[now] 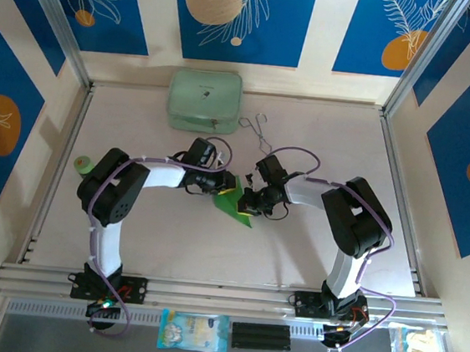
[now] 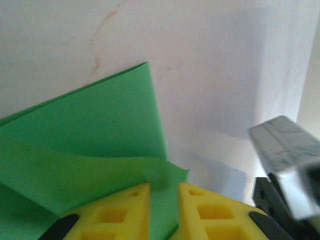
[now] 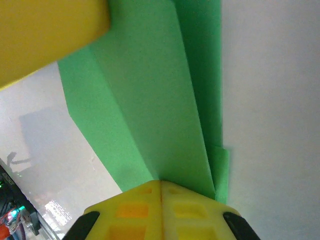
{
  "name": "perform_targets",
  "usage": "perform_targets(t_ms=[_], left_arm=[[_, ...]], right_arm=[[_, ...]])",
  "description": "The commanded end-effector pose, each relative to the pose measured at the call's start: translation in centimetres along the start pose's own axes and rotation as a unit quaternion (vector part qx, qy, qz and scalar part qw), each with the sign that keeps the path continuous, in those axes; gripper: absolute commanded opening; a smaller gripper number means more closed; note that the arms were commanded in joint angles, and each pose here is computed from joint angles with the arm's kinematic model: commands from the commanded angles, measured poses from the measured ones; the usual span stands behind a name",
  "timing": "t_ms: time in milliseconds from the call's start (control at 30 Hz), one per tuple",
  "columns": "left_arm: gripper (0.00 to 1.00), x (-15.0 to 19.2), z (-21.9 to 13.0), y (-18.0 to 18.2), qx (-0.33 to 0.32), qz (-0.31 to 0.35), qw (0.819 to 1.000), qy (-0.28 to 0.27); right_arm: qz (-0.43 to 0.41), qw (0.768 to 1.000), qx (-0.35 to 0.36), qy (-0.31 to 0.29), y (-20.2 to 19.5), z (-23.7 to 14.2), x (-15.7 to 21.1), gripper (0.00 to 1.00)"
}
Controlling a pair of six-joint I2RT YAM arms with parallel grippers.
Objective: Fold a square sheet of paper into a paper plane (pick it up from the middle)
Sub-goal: Fourth fold the wing at the center of the table.
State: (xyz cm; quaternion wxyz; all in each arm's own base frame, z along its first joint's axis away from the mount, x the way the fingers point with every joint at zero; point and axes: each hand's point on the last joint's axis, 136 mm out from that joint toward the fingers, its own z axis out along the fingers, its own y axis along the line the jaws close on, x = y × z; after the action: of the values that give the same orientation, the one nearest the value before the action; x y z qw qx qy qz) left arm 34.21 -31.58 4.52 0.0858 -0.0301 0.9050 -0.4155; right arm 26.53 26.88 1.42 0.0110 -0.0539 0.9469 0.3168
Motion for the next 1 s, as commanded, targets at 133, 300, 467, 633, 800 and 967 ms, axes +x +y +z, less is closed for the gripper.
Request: perform_targets(t_ms=[133,300,467,633,800,967], left_arm=[[0.18,1.3,0.0,-1.4,0.01,0.019,1.0,0.008],[0.16,2.0,1.0,0.0,-0.006,0.002,1.0,0.018],[0.15,2.4,1.7,1.4,-0.023,-0.007,0.999,0.022],[0.14,2.7,2.1,3.4,-0.054,-0.018,0.998,0.023],[0.13,3.1,2.0,5.4,-0.088,-0.029,0.995,0.022],[0.12,3.5,2.0,6.5,-0.101,-0.037,0.994,0.025]], right_arm=[[0.04,0.997,0.048,0.038,-3.5,1.2,2.4,0.07],[0.037,0.998,0.038,0.039,-3.1,1.1,2.2,0.06],[0.035,0.998,0.033,0.039,-2.8,1.0,2.1,0.06],[0.036,0.998,0.019,0.041,-2.3,0.7,2.3,0.06],[0.041,0.998,0.002,0.042,-1.5,-0.4,2.7,0.07],[0.045,0.998,-0.001,0.047,-1.3,-1.5,3.8,0.09]])
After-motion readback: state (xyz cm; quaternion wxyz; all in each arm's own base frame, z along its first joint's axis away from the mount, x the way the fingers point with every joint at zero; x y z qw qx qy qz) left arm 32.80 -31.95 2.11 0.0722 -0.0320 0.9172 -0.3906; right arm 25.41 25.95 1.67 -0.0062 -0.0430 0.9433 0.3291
